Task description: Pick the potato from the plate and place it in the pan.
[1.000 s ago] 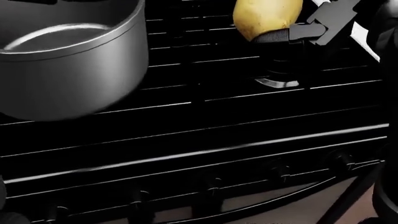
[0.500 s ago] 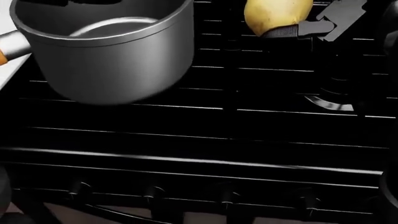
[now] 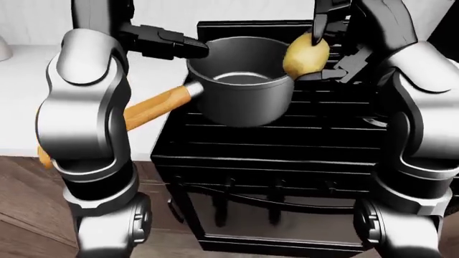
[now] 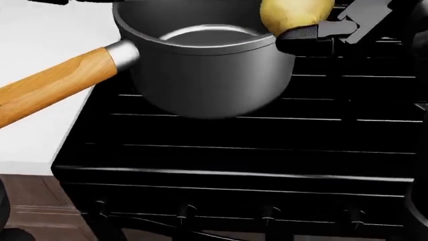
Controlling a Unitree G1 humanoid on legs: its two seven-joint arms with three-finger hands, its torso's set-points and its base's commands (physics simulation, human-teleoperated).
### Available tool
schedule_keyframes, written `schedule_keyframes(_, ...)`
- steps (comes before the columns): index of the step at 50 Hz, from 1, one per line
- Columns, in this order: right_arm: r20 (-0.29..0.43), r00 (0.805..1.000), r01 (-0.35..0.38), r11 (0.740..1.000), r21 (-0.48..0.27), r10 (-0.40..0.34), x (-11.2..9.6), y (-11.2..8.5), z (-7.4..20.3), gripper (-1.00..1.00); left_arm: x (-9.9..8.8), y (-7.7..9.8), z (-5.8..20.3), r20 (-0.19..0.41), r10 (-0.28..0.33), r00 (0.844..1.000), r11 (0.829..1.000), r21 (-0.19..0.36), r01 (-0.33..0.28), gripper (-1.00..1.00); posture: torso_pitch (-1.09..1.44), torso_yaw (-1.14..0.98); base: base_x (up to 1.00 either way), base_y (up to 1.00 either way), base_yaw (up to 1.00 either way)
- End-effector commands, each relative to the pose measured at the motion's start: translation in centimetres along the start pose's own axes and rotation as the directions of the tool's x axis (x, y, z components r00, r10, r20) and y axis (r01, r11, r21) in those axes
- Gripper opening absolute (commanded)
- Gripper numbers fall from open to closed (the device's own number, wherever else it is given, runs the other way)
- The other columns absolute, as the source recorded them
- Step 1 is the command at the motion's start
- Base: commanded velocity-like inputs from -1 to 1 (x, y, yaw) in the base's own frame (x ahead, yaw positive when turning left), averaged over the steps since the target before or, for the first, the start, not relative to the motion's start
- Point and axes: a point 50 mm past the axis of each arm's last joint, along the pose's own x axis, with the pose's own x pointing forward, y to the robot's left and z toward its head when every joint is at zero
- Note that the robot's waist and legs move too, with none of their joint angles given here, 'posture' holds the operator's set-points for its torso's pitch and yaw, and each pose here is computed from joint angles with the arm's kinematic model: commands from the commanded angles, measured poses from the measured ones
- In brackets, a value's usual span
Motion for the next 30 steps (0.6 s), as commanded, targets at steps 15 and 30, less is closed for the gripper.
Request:
schedule_keyframes(15,0.081,0.997,0.023,1.000,-0.021,-0.021,-0.19,-0.59,1.84,-1.00,-0.06,0.55,1.36,0.058,0.033,0.998,0.999,-0.001,-0.033,1.00,0.00,0.00,0.00,0.00,0.00)
schedule_keyframes(30,0.085,0.996,0.023,1.000,-0.021,-0.021,-0.34,-0.69,2.00,-1.00,-0.05,0.56,1.30,0.058,0.033,0.998,0.999,0.000,-0.034,1.00,0.00,0.00,0.00,0.00,0.00)
